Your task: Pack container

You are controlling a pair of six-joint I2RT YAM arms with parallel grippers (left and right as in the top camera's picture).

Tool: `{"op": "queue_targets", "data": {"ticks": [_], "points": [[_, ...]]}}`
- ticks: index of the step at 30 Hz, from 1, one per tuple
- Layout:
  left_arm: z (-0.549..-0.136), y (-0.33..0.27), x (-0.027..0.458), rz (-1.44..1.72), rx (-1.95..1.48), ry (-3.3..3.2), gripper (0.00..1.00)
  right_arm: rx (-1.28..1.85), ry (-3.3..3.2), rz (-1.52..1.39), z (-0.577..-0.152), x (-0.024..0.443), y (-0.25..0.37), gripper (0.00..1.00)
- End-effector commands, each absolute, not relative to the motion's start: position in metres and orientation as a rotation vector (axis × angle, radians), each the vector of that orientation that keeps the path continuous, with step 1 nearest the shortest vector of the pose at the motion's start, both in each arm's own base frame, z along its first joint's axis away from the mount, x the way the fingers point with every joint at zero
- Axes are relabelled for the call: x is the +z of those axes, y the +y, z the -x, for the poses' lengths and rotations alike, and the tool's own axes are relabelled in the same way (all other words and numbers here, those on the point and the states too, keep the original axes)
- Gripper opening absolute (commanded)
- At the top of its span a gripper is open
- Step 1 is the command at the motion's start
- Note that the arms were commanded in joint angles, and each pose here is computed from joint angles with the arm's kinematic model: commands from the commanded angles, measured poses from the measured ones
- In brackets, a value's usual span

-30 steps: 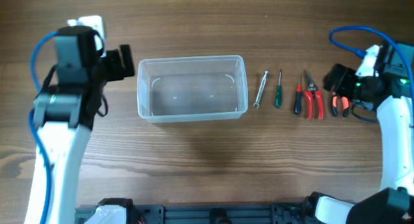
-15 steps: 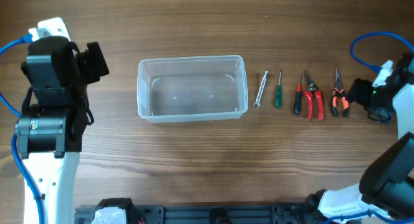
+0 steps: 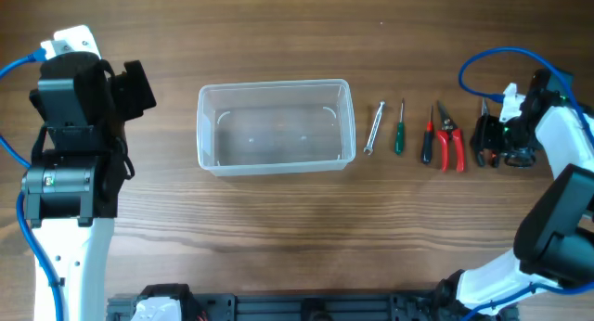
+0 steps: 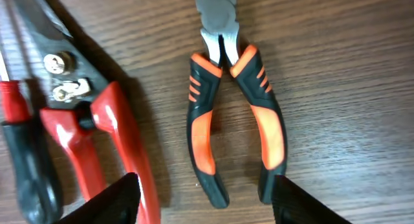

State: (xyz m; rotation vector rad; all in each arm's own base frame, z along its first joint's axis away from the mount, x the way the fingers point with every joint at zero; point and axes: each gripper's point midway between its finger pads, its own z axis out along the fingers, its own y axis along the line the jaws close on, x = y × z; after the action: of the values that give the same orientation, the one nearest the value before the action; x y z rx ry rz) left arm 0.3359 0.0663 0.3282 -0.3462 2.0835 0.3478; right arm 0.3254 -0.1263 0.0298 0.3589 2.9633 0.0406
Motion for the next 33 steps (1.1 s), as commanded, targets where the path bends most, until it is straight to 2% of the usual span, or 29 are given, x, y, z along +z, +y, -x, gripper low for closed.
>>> {"op": "queue_targets", "data": {"ticks": [1, 3, 12, 17, 22, 26, 33], "points": [[-0.335, 0.071, 0.333, 0.365, 0.365, 2.069, 1.0, 0.037, 2.987, -0.367, -0.328, 0.019, -0.128, 0.59], [-0.335, 0.071, 0.333, 0.365, 0.365, 2.069, 1.0, 0.039, 2.99, -0.369, -0.328, 0.017, -0.128, 0.54], [-0.335, 0.071, 0.333, 0.365, 0.365, 2.069, 1.0, 0.022, 2.954, -0.372, -0.338, 0.016, -0.133, 0.51], [-0.335, 0.071, 0.333, 0.365, 0.365, 2.069, 1.0, 0.043, 2.998, -0.377, -0.335, -0.004, -0.13, 0.45], [-0.335, 0.071, 0.333, 0.365, 0.365, 2.069, 1.0, 0.056, 3.016, -0.427, -0.334, -0.013, -0.126, 0.34], [-0.335, 0.071, 0.333, 0.365, 0.365, 2.069, 1.0, 0.058, 3.015, -0.445, -0.334, -0.013, -0.126, 0.06], [-0.335, 0.071, 0.333, 0.365, 0.365, 2.069, 1.0, 0.052, 2.979, -0.516, -0.345, 0.003, -0.13, 0.04]]}}
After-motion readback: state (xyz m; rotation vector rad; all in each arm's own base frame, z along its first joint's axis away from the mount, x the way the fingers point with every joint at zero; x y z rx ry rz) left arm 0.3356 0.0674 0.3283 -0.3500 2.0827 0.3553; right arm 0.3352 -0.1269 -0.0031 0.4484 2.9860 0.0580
